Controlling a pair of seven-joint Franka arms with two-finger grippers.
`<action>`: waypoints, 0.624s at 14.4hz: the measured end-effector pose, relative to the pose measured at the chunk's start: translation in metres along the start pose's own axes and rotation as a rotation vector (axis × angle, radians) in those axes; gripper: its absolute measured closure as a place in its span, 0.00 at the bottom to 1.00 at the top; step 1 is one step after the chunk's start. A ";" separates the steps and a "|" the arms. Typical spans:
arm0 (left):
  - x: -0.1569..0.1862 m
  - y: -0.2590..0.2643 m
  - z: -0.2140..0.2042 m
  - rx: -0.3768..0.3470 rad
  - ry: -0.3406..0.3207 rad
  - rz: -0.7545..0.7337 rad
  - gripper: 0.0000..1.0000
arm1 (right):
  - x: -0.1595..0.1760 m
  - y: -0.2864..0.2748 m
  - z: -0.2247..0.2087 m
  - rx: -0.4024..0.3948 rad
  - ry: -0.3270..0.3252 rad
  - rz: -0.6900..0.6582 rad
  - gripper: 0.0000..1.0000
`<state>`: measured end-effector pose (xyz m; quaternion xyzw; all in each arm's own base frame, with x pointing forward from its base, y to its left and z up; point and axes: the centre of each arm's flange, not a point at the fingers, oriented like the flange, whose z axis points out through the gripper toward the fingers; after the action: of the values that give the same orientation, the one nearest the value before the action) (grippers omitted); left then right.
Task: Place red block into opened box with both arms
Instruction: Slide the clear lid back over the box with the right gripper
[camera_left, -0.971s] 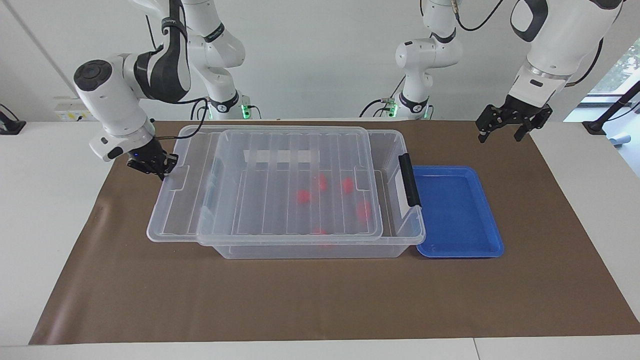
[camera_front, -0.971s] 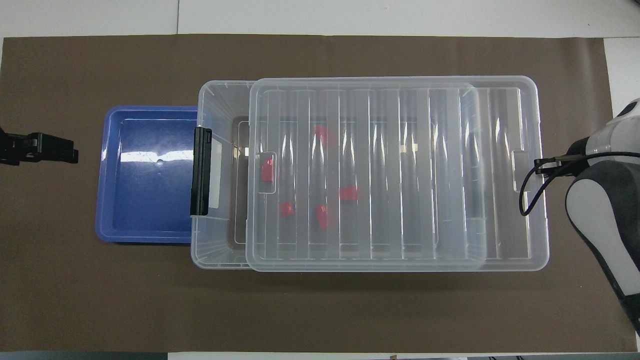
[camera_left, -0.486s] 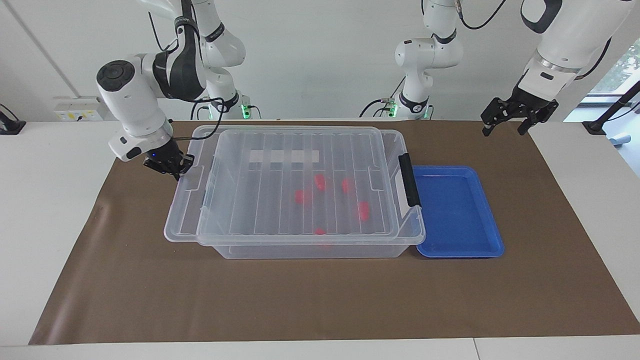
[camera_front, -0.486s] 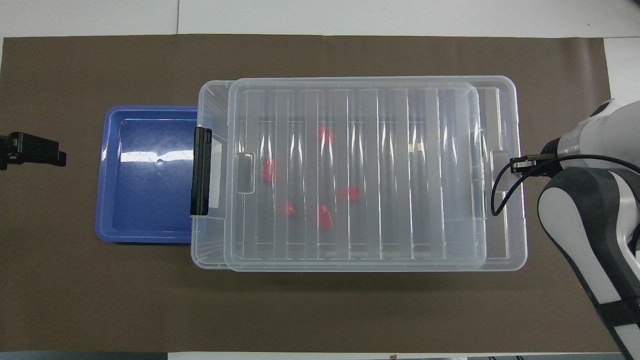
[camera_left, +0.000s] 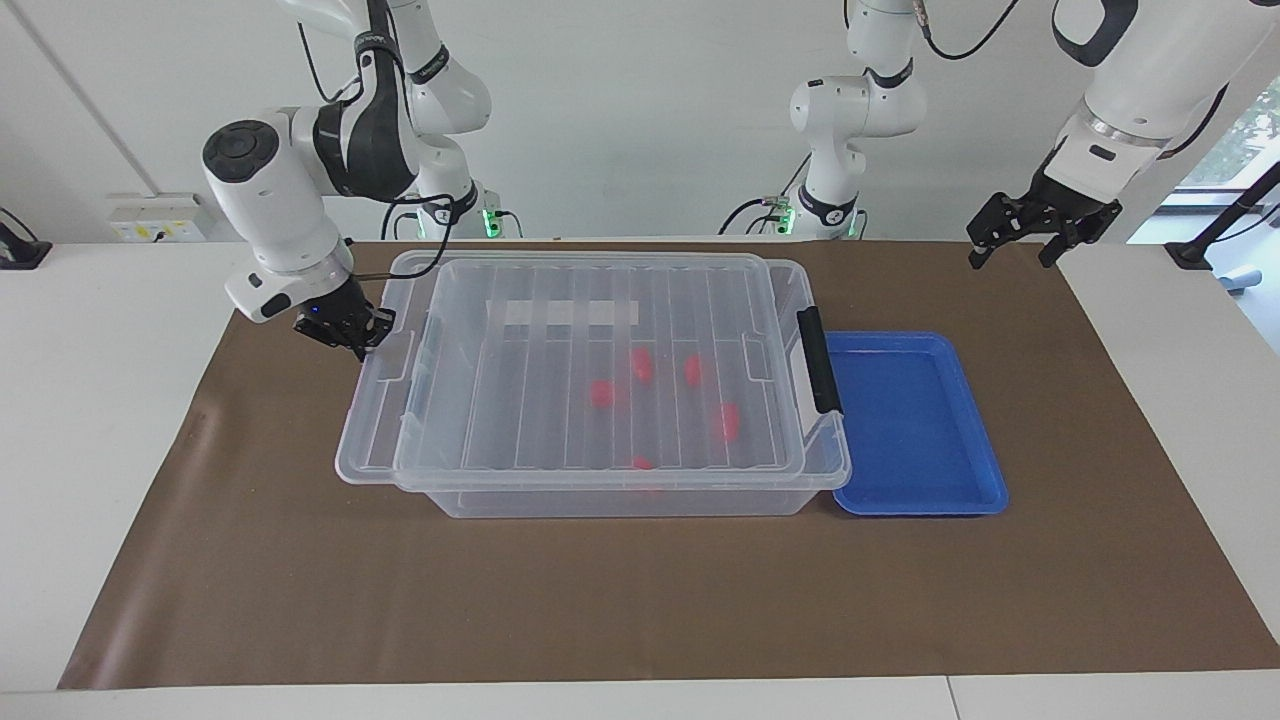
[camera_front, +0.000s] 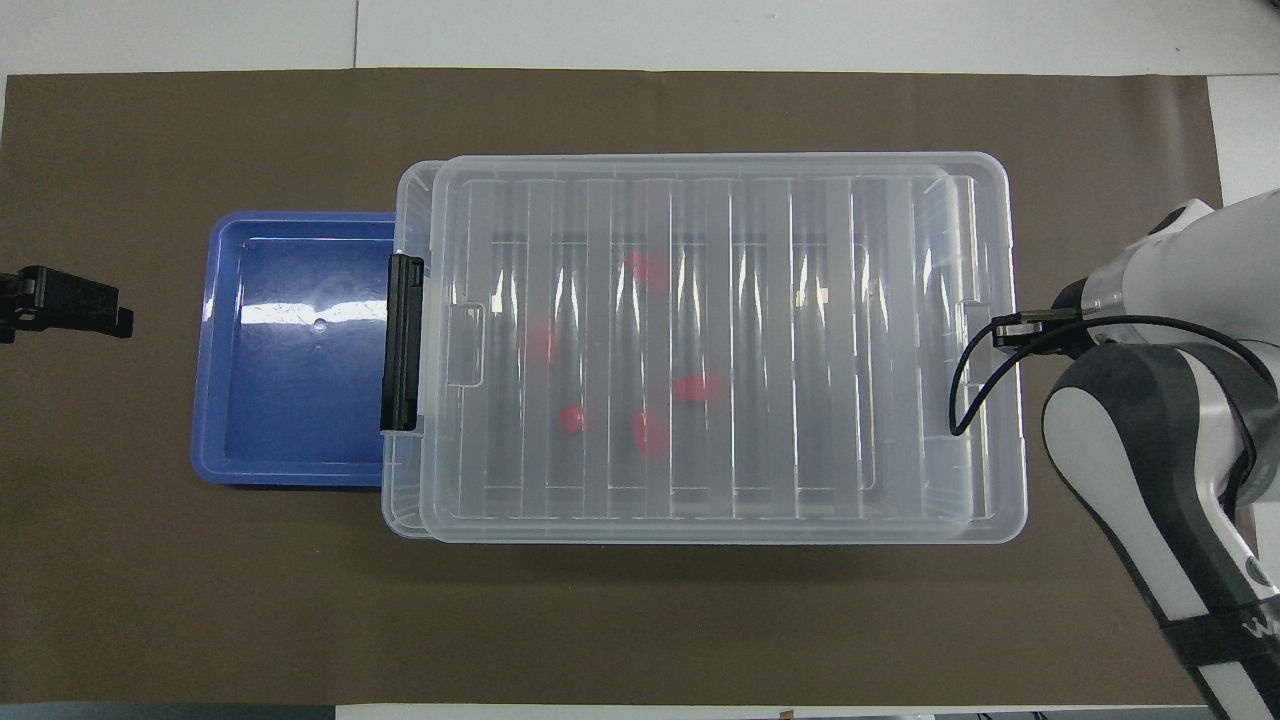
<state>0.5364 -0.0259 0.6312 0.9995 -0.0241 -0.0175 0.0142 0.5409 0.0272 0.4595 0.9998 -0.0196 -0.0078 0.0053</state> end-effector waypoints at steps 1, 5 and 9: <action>0.000 0.002 0.000 0.000 -0.001 0.004 0.00 | -0.001 -0.007 0.000 0.000 0.001 0.004 0.99; 0.000 0.006 0.000 0.001 -0.001 0.011 0.00 | -0.004 -0.027 0.000 0.000 0.000 0.015 0.99; 0.000 0.006 0.000 0.001 -0.003 0.011 0.00 | -0.005 -0.033 0.000 0.000 -0.001 0.010 0.99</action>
<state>0.5363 -0.0319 0.6316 0.9993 -0.0297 -0.0188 0.0138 0.5375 0.0605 0.4590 0.9996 -0.0246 -0.0081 0.0055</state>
